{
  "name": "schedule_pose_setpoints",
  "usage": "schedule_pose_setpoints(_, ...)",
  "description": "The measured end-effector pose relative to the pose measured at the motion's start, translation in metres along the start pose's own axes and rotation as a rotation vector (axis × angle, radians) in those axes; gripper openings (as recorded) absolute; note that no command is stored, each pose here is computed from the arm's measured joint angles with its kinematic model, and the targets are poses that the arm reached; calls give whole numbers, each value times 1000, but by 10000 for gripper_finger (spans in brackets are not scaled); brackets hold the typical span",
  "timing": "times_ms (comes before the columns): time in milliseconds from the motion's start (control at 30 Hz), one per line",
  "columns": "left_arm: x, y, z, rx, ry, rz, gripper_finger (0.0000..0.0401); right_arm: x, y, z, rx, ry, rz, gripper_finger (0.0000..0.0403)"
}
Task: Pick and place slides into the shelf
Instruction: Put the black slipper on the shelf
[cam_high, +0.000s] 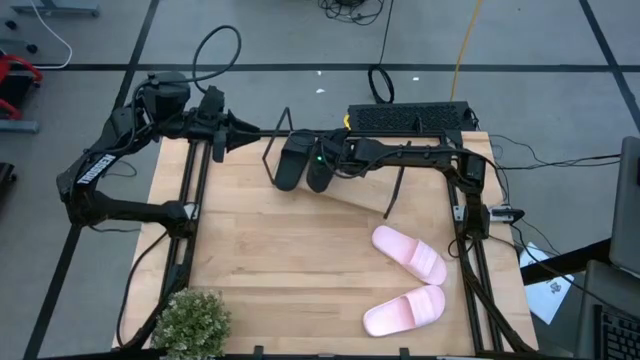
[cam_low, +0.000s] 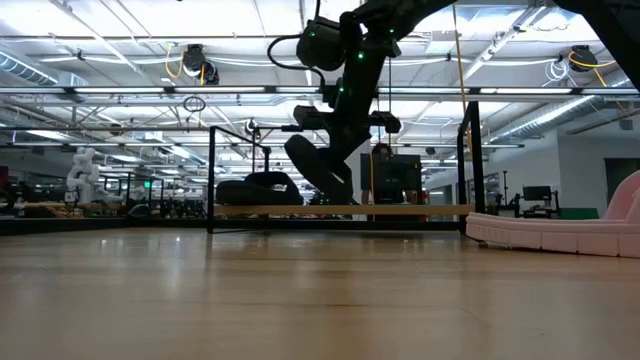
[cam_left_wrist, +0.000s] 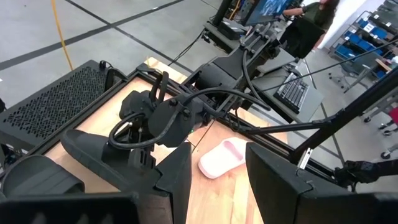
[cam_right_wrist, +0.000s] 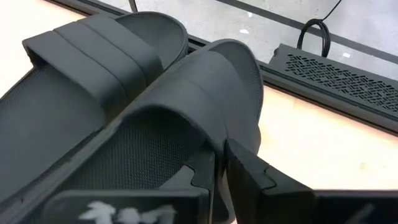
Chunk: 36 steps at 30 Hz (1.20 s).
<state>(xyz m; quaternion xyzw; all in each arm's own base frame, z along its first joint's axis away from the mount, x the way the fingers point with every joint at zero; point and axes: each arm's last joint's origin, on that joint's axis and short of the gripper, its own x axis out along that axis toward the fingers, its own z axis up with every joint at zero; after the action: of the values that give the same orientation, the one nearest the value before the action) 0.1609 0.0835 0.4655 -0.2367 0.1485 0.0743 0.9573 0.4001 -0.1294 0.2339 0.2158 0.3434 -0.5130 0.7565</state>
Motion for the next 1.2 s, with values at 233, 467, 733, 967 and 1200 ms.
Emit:
schedule_pose_setpoints(233, 0, 0, 0, 2, -1, 0, 147, 8, 0, -10, 2, 19, 30, 24)
schedule_pose_setpoints(467, 0, 0, 0, 11, -2, 0, 147, 13, 0, -16, 7, 38, 58, 25)
schedule_pose_setpoints(733, 0, 0, 0, 19, -2, 1, 147, 15, 0, -16, 3, 38, 62, 25)
schedule_pose_setpoints(967, 0, 0, 0, 25, -1, 1, 147, 15, 1, -15, -2, 35, 80, 37)
schedule_pose_setpoints(1200, 0, 0, 0, 40, -2, 1, 147, 15, 3, -14, -4, 29, 113, 78)
